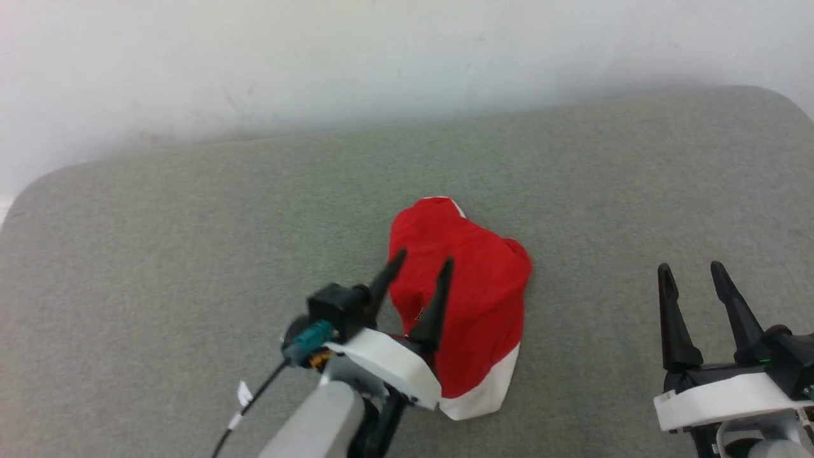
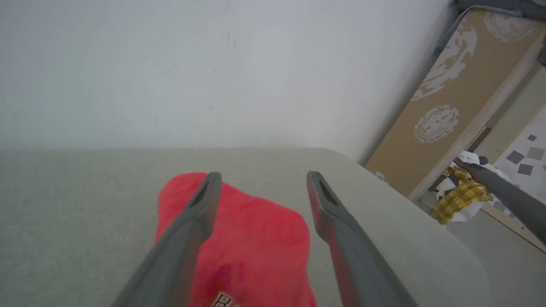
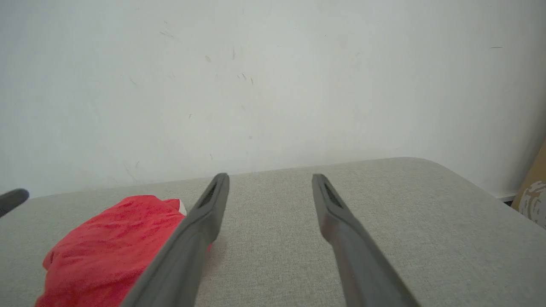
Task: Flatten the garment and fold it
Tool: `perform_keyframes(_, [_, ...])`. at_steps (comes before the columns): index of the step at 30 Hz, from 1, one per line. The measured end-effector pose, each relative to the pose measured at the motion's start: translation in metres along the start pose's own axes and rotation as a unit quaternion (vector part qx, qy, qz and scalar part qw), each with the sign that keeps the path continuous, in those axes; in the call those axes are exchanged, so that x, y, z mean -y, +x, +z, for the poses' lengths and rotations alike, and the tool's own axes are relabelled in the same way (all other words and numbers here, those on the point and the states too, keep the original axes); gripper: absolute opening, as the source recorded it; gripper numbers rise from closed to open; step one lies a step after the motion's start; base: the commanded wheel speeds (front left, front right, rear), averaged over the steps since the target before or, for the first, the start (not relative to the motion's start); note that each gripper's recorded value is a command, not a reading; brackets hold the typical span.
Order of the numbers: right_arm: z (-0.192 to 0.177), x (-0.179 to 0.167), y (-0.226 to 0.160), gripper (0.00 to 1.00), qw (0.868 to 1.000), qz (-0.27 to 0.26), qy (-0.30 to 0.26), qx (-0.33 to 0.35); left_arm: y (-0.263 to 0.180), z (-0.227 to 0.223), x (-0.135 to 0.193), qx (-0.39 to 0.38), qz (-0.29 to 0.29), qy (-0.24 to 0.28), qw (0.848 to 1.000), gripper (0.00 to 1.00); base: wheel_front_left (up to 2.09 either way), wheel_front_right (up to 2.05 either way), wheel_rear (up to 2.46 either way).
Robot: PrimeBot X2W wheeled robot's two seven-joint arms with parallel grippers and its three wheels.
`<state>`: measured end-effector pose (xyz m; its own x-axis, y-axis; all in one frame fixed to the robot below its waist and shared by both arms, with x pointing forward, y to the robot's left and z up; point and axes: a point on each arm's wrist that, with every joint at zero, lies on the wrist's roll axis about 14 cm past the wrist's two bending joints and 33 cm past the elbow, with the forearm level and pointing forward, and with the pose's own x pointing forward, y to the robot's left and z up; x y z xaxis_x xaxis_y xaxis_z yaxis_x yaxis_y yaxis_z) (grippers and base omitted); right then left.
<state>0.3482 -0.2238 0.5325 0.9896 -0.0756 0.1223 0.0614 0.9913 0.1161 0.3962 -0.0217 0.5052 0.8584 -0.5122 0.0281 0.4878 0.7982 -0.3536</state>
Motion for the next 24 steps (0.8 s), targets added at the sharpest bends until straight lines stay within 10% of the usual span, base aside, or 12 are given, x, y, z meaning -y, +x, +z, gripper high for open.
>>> perform_keyframes(10, [0.001,-0.018,0.007,1.0,1.0,0.029,0.001,0.001,-0.044,0.087,-0.059,0.139,0.111,0.059,0.982,1.0,0.0,0.0,0.0])
perform_keyframes(24, [-0.004,-0.027,0.004,1.0,0.999,0.044,0.001,-0.016,-0.14,0.087,-0.162,0.129,0.303,0.103,0.938,1.0,0.0,0.0,0.0])
